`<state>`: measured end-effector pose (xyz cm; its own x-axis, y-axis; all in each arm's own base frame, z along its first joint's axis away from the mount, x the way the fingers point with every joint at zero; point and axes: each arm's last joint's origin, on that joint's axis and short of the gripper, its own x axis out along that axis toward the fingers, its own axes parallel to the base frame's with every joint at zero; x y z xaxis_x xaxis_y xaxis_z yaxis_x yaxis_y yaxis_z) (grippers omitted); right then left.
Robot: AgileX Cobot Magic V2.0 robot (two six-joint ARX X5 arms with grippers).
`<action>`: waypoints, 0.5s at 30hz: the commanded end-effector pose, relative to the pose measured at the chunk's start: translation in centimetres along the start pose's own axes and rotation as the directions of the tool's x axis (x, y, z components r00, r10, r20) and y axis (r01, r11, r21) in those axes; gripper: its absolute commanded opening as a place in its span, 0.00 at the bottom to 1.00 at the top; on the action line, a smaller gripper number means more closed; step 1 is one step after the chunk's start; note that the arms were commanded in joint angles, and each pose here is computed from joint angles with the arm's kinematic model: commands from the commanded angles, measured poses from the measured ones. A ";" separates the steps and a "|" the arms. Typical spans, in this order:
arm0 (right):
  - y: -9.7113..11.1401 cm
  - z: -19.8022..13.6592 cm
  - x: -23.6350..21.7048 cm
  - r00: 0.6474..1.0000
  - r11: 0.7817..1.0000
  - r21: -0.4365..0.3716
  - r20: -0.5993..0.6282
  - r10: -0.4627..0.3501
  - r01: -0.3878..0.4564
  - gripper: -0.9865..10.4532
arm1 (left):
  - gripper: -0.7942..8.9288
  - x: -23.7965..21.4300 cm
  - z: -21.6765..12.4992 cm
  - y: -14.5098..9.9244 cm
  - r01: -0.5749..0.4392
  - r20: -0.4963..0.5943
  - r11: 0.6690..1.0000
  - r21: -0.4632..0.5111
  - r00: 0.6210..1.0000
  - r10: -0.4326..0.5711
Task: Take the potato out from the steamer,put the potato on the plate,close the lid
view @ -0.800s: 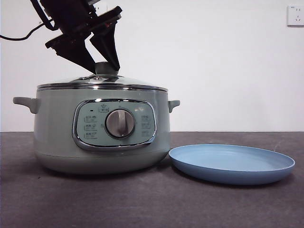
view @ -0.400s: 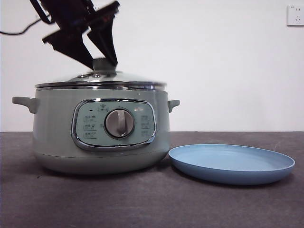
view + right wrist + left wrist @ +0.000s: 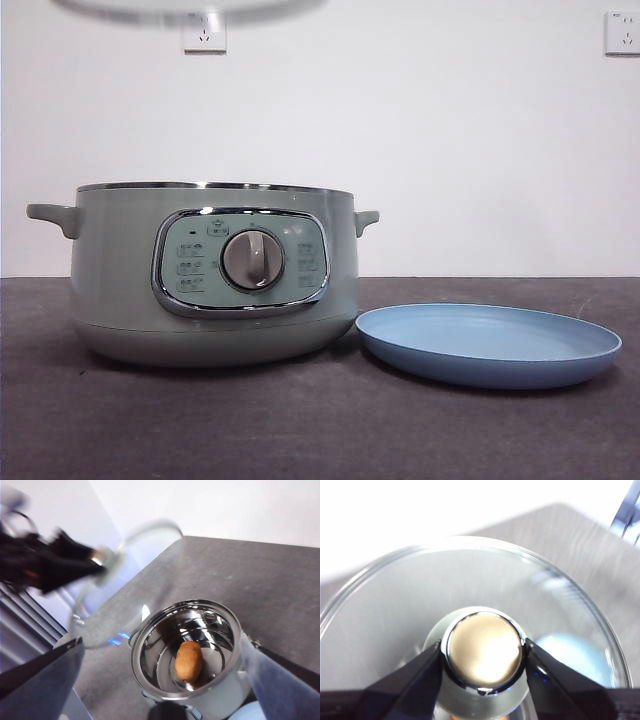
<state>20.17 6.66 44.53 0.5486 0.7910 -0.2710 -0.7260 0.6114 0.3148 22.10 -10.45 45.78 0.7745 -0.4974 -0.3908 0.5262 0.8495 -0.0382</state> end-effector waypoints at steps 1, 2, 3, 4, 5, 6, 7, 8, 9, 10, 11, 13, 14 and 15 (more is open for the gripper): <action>0.2 0.1 2.2 0.999 1.000 0.004 -0.033 0.016 -0.016 0.63 | 0.07 -4.4 1.9 -0.6 -0.006 0.142 0.999 0.051 0.990 -0.001; 0.4 0.1 3.1 0.999 1.000 0.003 -0.050 0.019 -0.019 0.63 | 0.07 -5.6 2.2 -0.7 -0.010 0.169 0.998 0.061 0.986 -0.001; 0.5 0.1 4.2 0.997 1.000 -0.003 -0.071 0.021 -0.021 0.63 | 0.07 -6.9 2.5 -0.9 -0.017 0.199 0.998 0.068 0.980 0.003; 0.8 0.1 5.4 0.995 1.000 -0.013 -0.092 0.025 -0.026 0.63 | 0.07 -8.1 2.7 -1.0 -0.026 0.229 0.997 0.078 0.973 0.007; 1.1 0.1 6.5 0.994 0.999 -0.024 -0.110 0.030 -0.032 0.63 | 0.07 -9.1 2.7 -1.1 -0.036 0.250 0.995 0.092 0.968 0.012; 1.4 0.1 7.8 0.991 0.999 -0.035 -0.131 0.034 -0.039 0.63 | 0.07 -10.2 2.7 -1.2 -0.061 0.271 0.993 0.100 0.962 0.032; 1.8 0.2 9.1 0.988 0.998 -0.049 -0.149 0.040 -0.047 0.63 | 0.07 -11.1 2.7 -1.2 -0.096 0.286 0.990 0.101 0.956 0.063; 2.1 0.2 10.2 0.985 0.997 -0.059 -0.166 0.043 -0.053 0.63 | 0.07 -11.9 2.6 -1.2 -0.131 0.295 0.986 0.101 0.951 0.096; 2.5 0.2 11.5 0.982 0.995 -0.075 -0.186 0.045 -0.059 0.63 | 0.07 -12.7 2.4 -1.2 -0.176 0.301 0.979 0.100 0.944 0.139; 2.8 0.2 12.7 0.977 0.994 -0.089 -0.208 0.046 -0.066 0.63 | 0.07 -13.4 2.2 -1.2 -0.221 0.302 0.970 0.101 0.936 0.182; 3.1 0.2 14.0 0.972 0.992 -0.102 -0.233 0.043 -0.068 0.63 | 0.07 -14.0 1.9 -1.2 -0.266 0.299 0.959 0.099 0.927 0.226; 3.7 0.0 16.3 0.960 0.989 -0.133 -0.279 0.021 -0.060 0.63 | 0.07 -15.3 1.3 -1.1 -0.340 0.290 0.935 0.098 0.909 0.300; 4.0 -0.1 17.4 0.953 0.986 -0.157 -0.302 -0.001 -0.049 0.63 | 0.07 -16.0 1.0 -1.1 -0.375 0.285 0.921 0.100 0.898 0.335; 4.1 -0.2 18.4 0.946 0.984 -0.177 -0.322 -0.022 -0.037 0.63 | 0.07 -16.6 0.7 -1.1 -0.399 0.281 0.912 0.098 0.890 0.359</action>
<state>26.70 22.97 41.11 0.3976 0.7432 -0.5381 -0.7966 0.5706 0.1994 9.98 -3.85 52.04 0.9620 -0.2043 -0.1811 0.2376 0.9533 0.1866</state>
